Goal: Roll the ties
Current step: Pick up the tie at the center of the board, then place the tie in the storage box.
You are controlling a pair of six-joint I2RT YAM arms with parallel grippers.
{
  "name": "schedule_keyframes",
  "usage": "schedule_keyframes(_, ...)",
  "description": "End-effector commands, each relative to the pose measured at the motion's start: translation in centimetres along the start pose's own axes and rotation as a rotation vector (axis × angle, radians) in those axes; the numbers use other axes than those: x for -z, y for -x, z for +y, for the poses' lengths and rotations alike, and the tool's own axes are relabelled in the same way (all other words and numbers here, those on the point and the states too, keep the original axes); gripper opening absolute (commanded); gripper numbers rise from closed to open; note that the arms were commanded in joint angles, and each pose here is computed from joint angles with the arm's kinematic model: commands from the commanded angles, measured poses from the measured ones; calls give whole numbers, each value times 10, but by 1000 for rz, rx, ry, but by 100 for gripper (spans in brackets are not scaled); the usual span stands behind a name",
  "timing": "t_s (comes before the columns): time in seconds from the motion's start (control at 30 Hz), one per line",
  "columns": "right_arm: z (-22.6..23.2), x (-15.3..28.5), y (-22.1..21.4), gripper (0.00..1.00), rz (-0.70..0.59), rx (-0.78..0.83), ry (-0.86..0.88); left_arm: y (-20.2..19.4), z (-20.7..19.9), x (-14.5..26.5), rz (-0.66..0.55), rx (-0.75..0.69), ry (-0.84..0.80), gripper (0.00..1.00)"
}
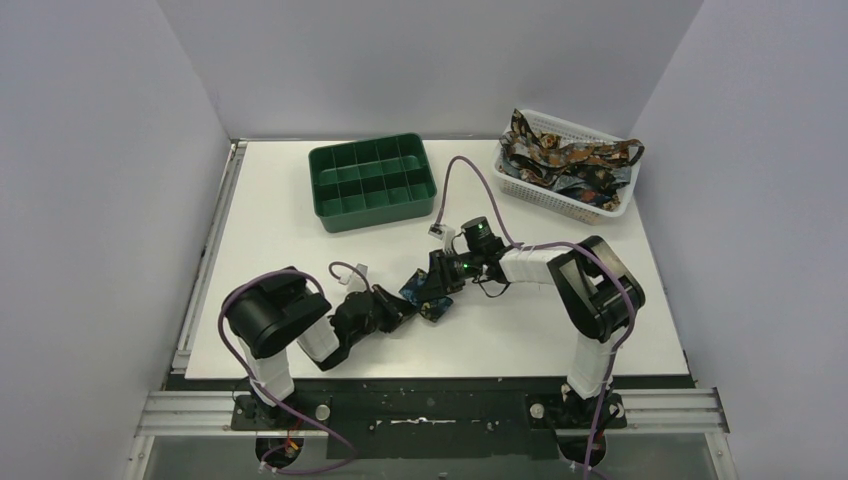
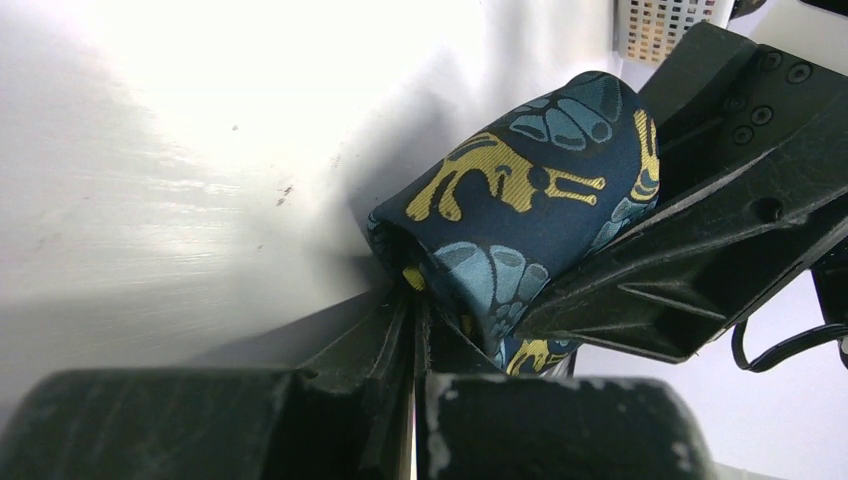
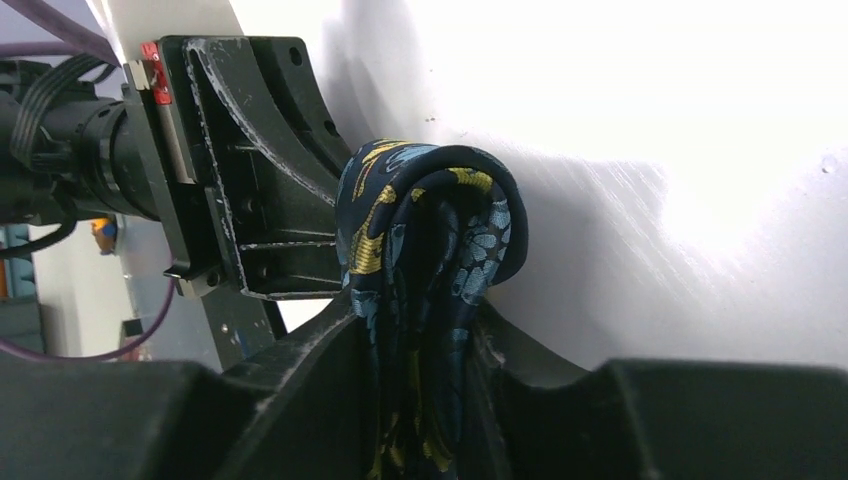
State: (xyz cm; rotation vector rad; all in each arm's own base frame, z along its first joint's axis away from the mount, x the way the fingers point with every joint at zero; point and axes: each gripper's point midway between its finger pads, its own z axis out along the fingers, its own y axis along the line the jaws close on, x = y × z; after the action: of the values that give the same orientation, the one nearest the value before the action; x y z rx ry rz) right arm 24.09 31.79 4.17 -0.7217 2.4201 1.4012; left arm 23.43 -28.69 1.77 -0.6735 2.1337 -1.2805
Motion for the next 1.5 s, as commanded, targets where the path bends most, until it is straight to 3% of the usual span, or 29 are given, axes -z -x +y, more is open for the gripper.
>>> schedule_keyframes(0.0,26,-5,8,19,-7,23,77,11,2,3,-41,-33,10,0)
schedule_keyframes(0.13,30,1,17,17,-45,38,51,15,0,6,-55,-48,24,3)
schedule_keyframes(0.53,28,7,31,18,-104,15,42,25,13,22,-90,-88,121,32)
schedule_keyframes(0.83,10,25,67,18,-179,25,-103,43,11,40,-165,-129,156,38)
schedule_keyframes(1.0,14,22,81,18,-200,24,-85,58,-5,38,-190,-154,147,40)
schedule_keyframes(1.13,6,6,61,23,-123,24,-112,59,7,30,-152,-138,150,37)
schedule_keyframes(1.3,-6,-7,38,27,-66,1,-108,48,5,14,-90,-121,82,18)
schedule_keyframes(1.47,-6,-11,34,36,-59,-5,-95,39,8,3,-43,-103,90,9)
